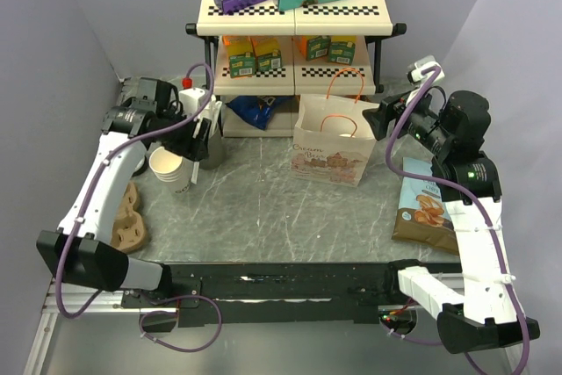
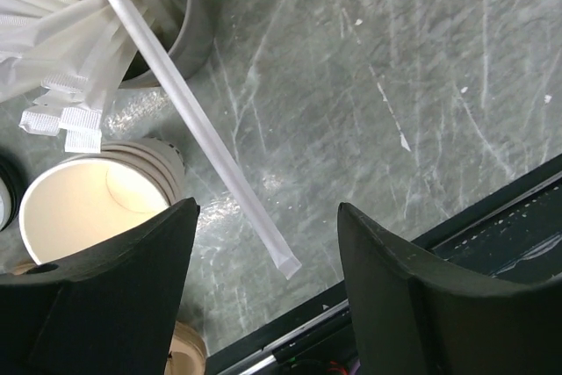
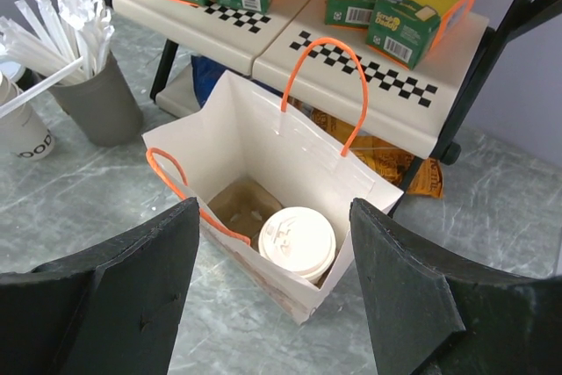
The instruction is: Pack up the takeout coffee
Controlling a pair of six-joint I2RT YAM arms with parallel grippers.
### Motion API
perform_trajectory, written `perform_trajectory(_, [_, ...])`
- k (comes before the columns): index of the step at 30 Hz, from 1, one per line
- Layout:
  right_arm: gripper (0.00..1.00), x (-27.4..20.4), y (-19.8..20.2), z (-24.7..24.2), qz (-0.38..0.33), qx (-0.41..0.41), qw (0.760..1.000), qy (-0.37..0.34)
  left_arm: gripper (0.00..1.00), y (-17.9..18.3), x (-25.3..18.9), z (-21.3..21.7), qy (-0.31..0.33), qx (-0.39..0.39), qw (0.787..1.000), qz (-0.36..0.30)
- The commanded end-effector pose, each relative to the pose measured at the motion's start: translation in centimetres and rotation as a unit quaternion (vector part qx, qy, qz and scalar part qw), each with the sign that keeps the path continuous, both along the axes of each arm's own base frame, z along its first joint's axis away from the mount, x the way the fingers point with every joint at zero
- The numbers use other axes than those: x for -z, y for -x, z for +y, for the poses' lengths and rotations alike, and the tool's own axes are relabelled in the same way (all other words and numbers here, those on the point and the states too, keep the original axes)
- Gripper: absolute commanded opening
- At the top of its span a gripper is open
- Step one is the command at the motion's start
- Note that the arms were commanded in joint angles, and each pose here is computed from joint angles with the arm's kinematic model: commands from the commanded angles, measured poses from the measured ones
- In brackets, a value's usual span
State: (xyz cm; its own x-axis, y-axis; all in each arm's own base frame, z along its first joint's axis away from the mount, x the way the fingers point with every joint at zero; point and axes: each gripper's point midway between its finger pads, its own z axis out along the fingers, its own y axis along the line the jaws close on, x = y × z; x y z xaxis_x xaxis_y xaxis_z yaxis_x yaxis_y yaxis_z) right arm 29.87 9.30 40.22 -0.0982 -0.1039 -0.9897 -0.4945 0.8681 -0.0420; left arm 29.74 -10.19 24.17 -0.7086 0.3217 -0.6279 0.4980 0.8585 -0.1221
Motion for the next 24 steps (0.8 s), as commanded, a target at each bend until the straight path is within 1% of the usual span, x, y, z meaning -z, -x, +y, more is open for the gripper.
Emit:
perform_trajectory(1, [0.76,-0.9,0.6,0.1,-0.005,-0.003,1.0,-0.01,0.7,-1.2,0.8,1.0,-0.024,-0.032,0.999,0.02])
perform_trajectory(3, [0.76,-0.6,0.7,0.0,-0.002,-0.001,1.0,-0.009,0.69,-1.7,1.2,1.0,-0.027,-0.031,0.999,0.028])
perform_trajectory(4, [0.76,-0.6,0.8,0.1,-0.002,-0.003,1.0,-0.009,0.67,-2.0,1.9,1.0,-0.031,-0.03,0.998,0.039])
perform_trajectory(6, [0.76,-0.7,0.9,0.1,-0.004,-0.004,1.0,-0.008,0.63,-2.6,2.2,0.9,-0.032,-0.028,0.998,0.041])
perform_trajectory(10, [0.76,-0.6,0.8,-0.1,-0.006,0.002,1.0,-0.005,0.58,-3.5,3.3,0.6,-0.035,-0.02,0.997,0.064])
perform_trajectory(17, [0.76,-0.2,1.0,-0.2,-0.005,0.004,1.0,-0.004,0.55,-4.3,4.4,0.8,-0.045,-0.026,0.996,0.078])
perform_trajectory(20, [0.76,-0.3,0.8,-0.2,-0.005,0.004,1.0,-0.004,0.5,-4.4,5.0,1.0,-0.052,-0.032,0.994,0.086])
perform_trajectory(21, [0.76,-0.5,0.9,-0.2,-0.007,0.004,1.0,-0.005,0.47,-4.4,5.0,1.1,-0.054,-0.032,0.994,0.086])
perform_trajectory(22, [0.76,-0.4,0.8,-0.2,-0.006,0.004,1.0,-0.005,0.39,-4.4,5.1,1.0,-0.054,-0.03,0.994,0.088])
perform_trajectory(23, [0.76,-0.5,0.8,-0.1,-0.006,0.003,1.0,-0.005,0.36,-4.4,5.1,1.0,-0.053,-0.03,0.994,0.089])
perform_trajectory(24, [0.76,-0.4,0.7,-0.1,-0.006,0.002,1.0,-0.005,0.27,-4.4,5.3,1.0,-0.054,-0.028,0.994,0.091])
